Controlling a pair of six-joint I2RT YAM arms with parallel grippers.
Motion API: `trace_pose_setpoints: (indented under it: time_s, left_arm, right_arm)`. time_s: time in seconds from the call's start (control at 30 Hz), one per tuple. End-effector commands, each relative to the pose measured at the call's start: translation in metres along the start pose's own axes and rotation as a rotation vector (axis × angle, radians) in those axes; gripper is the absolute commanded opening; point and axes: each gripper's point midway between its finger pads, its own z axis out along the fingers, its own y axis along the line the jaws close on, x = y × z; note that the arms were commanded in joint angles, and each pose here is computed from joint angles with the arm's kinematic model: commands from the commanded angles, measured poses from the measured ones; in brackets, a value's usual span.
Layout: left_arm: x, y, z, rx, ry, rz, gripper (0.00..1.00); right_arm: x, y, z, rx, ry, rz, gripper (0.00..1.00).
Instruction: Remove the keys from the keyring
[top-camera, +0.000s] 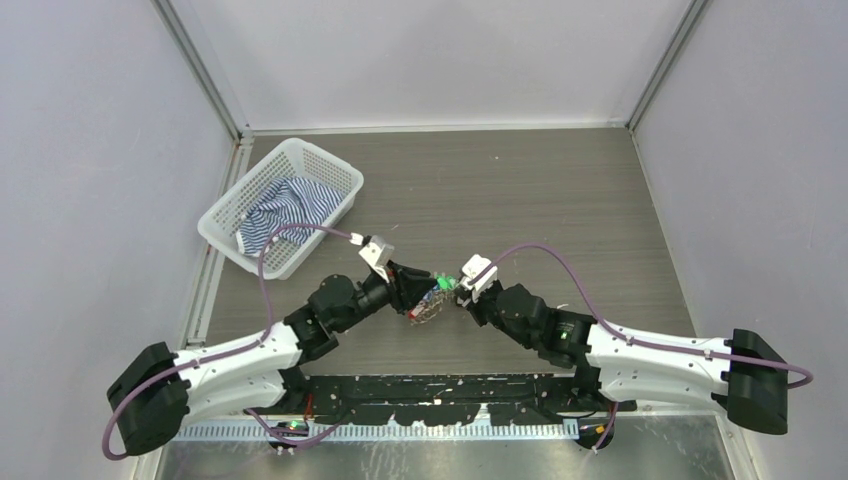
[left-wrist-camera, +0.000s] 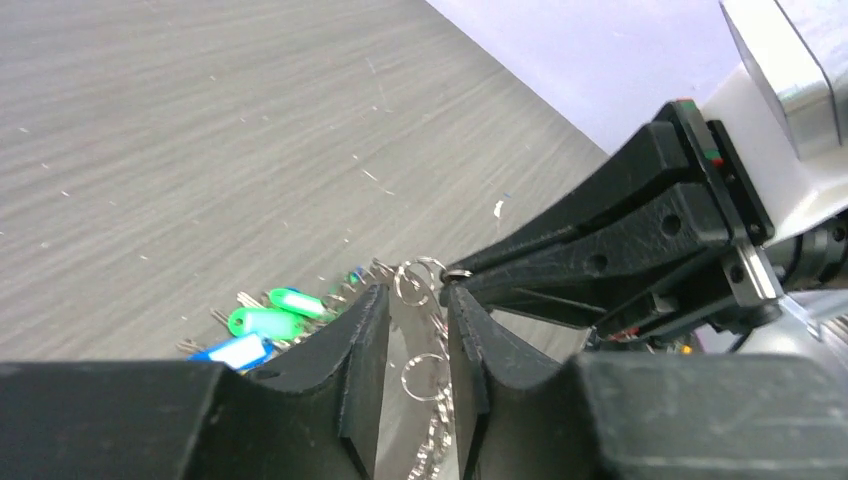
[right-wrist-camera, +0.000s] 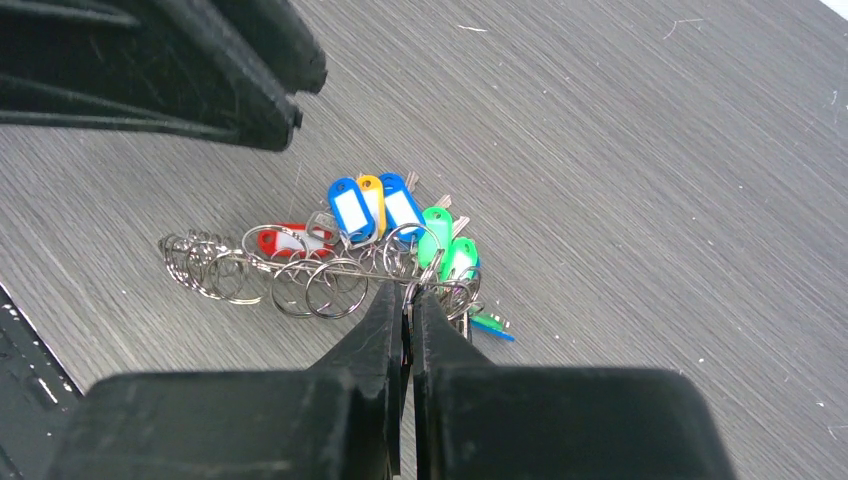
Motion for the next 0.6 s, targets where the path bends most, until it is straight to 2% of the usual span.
trace_pose_setpoints:
  time_s: [0.0, 0.07, 0.33, 0.4, 0.57]
  left_arm:
    - [-0.014, 0.017, 0.004, -0.09, -0.005, 0.098, 0.33]
    - [-0.014, 0.014, 0.011, -0.037, 0.03, 0.107, 0.36]
    - [-0.009, 0.007, 0.039, 0.227, 0.183, -0.024, 0.31]
    - [-0.004, 0.005, 0.043, 0.248, 0.229, -0.054, 0.31]
    - [-0.006, 0.003, 0.049, 0.274, 0.245, -0.117, 0.33]
  right_arm:
    - [-0.04, 0.0, 0.0, -0.006, -0.105, -0.008, 0.01]
    - [-0.039, 0.0, 0.0, -0.007, -0.105, -0.013, 0.01]
    - [-0.035, -0.002, -0.001, 0.002, -0.101, -0.01, 0.01]
    - [-0.036, -0.002, -0.001, 0.002, -0.104, -0.009, 0.01]
    - [-0.034, -0.003, 0.0, 0.012, -0.1, -0.014, 0.01]
